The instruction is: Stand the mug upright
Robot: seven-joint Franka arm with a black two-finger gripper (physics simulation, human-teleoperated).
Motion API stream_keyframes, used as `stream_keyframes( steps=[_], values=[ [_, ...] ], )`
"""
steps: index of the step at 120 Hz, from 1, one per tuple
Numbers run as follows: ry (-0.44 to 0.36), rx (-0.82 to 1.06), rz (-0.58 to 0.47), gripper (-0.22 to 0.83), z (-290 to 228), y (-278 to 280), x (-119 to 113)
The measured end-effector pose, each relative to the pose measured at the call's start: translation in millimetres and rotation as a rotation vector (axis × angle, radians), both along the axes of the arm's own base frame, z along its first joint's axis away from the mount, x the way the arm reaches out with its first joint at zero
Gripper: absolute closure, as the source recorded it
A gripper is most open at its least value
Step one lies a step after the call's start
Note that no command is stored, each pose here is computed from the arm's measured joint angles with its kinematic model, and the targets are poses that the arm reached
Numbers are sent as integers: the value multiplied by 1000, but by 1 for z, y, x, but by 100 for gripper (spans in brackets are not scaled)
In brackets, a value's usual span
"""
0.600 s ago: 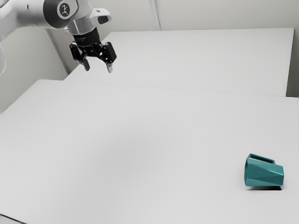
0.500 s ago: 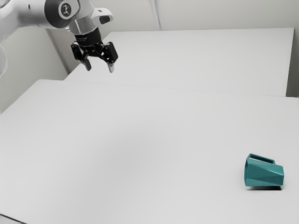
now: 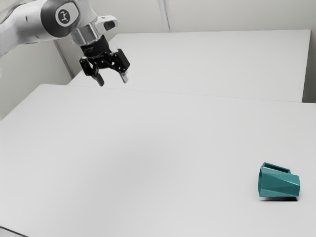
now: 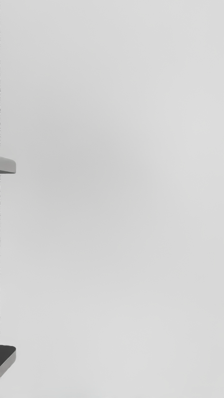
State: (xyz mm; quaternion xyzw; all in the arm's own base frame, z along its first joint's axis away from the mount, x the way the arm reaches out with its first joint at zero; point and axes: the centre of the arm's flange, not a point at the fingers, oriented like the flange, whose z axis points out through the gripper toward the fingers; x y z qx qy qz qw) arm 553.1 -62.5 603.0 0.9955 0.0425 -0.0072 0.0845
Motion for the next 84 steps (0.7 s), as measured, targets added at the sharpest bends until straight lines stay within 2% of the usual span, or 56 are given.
stream_keyframes(
  steps=[23,51,58,72,84],
  values=[
    [42,-154,40,0,-55,-22,2],
    [-5,-281,69,0,-123,-54,14],
    [-5,-316,40,0,-141,-83,12],
    [-21,-379,-92,0,-160,-168,-8],
    [-37,-419,-122,0,-181,-194,-9]
  ],
)
